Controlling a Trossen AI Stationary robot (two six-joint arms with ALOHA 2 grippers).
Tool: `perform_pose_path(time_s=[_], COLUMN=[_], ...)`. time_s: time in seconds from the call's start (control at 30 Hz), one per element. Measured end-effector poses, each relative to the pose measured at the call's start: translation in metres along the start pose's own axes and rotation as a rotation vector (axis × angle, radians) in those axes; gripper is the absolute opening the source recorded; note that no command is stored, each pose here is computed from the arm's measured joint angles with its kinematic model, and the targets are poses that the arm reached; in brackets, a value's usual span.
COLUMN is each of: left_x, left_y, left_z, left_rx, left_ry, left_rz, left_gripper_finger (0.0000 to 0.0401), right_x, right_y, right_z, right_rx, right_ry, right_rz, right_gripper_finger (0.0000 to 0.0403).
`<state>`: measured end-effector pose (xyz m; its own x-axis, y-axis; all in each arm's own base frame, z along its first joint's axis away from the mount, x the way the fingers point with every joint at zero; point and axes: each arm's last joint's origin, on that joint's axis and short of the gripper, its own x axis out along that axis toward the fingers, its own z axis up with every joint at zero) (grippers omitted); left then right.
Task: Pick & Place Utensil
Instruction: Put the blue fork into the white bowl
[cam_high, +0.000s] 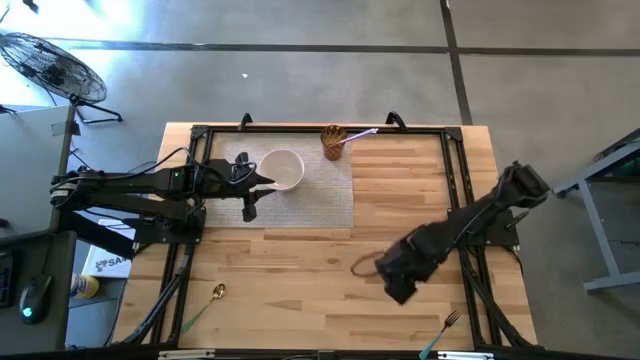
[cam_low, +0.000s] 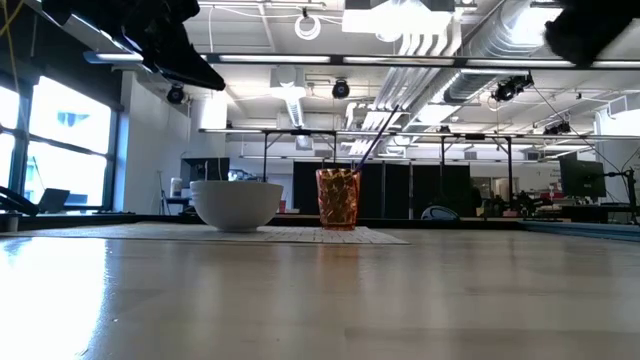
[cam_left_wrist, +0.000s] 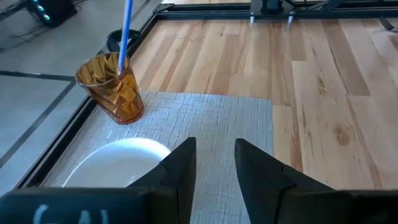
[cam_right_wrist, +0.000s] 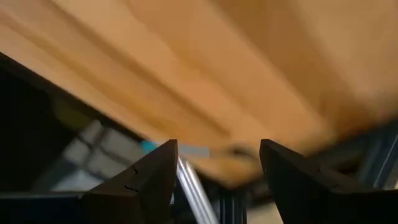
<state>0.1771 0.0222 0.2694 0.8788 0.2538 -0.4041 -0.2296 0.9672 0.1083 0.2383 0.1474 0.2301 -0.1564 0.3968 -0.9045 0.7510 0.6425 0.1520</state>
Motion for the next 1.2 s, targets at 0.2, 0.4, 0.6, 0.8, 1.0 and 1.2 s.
perform_pose_path(time_s=[0.2, 0.4, 0.6, 0.8, 1.0, 1.2], left_x=[0.000, 0.000, 0.000, 0.000, 0.000, 0.000], left_y=[0.000, 0.000, 0.000, 0.002, 0.002, 0.002], left_z=[0.000, 0.000, 0.000, 0.000, 0.000, 0.000], left_rx=[0.003, 0.003, 0.003, 0.003, 0.003, 0.003], left_ry=[0.000, -0.001, -0.001, -0.002, 0.000, 0.000], left_rz=[0.001, 0.002, 0.004, 0.053, 0.060, 0.063], left_gripper_finger=[0.0108, 0.0108, 0.0108, 0.0108, 0.0108, 0.0108], right_x=[0.038, 0.071, 0.102, 0.119, 0.133, 0.140], right_y=[-0.001, -0.006, -0.007, -0.013, -0.022, -0.032], right_z=[-0.017, -0.029, -0.043, -0.050, -0.053, -0.055], right_rx=[0.080, 0.101, 0.178, 0.250, 0.247, 0.243], right_ry=[0.205, 0.245, 0.312, 0.402, 0.425, 0.412], right_rz=[-0.085, -0.064, 0.023, 0.052, 0.084, 0.051], right_gripper_finger=[0.0222, 0.0222, 0.0222, 0.0222, 0.0222, 0.0222])
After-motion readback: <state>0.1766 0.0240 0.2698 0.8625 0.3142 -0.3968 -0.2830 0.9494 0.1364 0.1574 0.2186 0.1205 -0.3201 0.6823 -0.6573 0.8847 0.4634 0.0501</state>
